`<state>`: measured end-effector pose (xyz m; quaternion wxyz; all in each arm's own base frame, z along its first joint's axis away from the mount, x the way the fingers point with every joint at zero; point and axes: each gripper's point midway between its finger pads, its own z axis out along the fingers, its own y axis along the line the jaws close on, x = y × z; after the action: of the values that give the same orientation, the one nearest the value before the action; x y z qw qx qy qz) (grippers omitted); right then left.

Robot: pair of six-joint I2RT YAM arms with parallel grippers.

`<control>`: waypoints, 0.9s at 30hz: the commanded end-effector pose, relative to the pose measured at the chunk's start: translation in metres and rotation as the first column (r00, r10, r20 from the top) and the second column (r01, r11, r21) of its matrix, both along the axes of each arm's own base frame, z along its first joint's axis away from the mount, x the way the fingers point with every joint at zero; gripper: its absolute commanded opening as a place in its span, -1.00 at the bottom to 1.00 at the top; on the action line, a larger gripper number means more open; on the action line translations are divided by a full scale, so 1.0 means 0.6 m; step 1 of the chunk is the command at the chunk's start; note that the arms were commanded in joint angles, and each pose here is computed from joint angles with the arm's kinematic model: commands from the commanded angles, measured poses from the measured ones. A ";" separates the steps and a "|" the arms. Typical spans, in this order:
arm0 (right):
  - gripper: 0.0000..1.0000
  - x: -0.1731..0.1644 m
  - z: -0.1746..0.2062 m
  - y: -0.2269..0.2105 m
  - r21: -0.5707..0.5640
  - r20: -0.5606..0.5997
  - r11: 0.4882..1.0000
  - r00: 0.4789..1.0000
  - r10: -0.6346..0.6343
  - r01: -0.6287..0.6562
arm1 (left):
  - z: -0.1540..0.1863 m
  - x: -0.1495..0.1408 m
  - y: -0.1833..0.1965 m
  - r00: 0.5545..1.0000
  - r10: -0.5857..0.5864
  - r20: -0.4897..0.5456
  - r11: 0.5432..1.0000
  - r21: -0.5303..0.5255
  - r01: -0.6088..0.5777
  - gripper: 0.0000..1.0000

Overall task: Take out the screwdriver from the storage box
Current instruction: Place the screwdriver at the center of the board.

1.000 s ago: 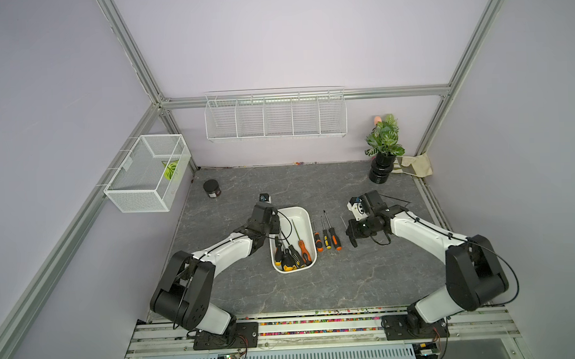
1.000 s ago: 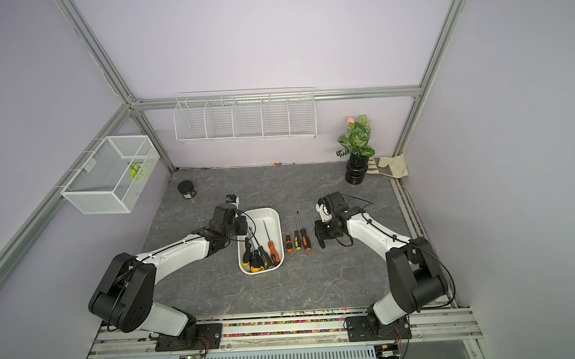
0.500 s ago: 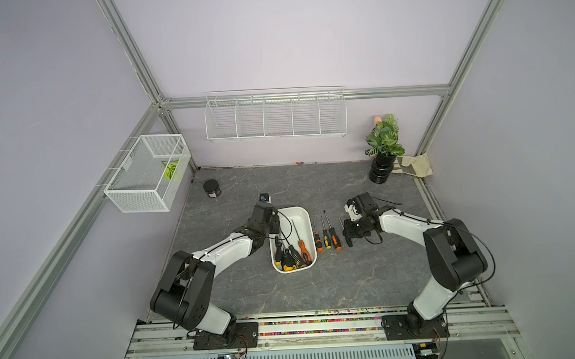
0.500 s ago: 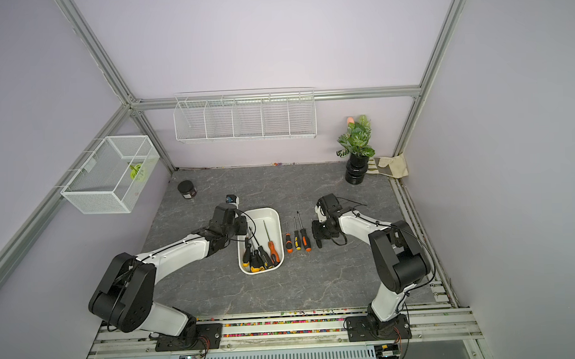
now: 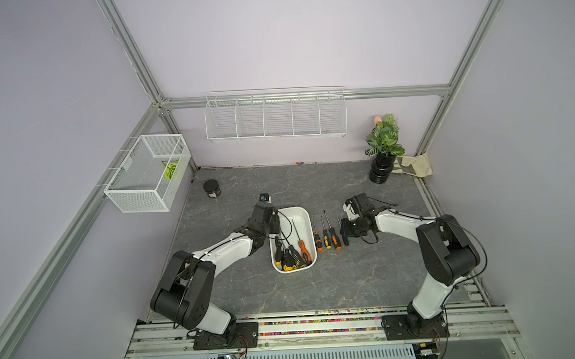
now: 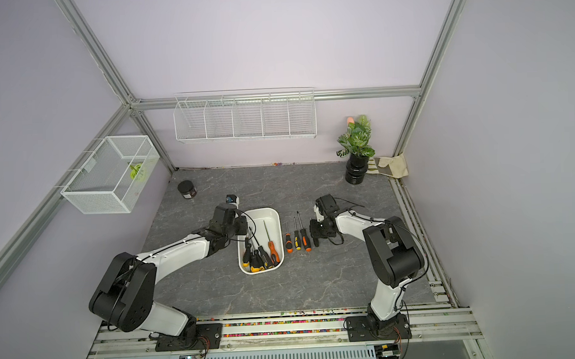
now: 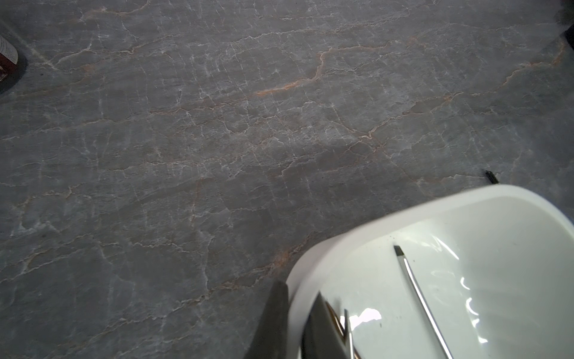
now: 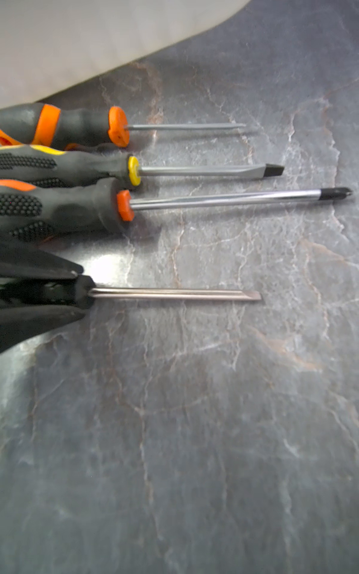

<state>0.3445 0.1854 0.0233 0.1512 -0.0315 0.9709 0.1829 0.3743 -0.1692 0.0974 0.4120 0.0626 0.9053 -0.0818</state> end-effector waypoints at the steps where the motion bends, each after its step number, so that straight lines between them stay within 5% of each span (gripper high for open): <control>1: -1.00 0.006 -0.004 0.011 0.015 0.000 1.000 1.000 -0.008 0.008 | -0.004 0.003 0.000 1.000 -0.001 0.018 1.000 0.004 0.001 -1.00; 16: -1.00 -0.002 -0.018 0.012 0.023 -0.017 1.000 1.000 -0.011 0.011 | -0.001 0.004 -0.001 1.000 -0.001 0.026 1.000 -0.001 0.001 -1.00; 27: -0.65 -0.005 -0.014 0.009 0.016 -0.017 1.000 1.000 -0.012 0.012 | -0.007 0.005 -0.001 1.000 -0.001 0.018 1.000 0.004 0.001 -1.00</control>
<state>0.3489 0.1915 0.0236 0.1580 -0.0252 0.9678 0.1943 0.3746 -0.1694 0.0972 0.4141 0.0623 0.9043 -0.0830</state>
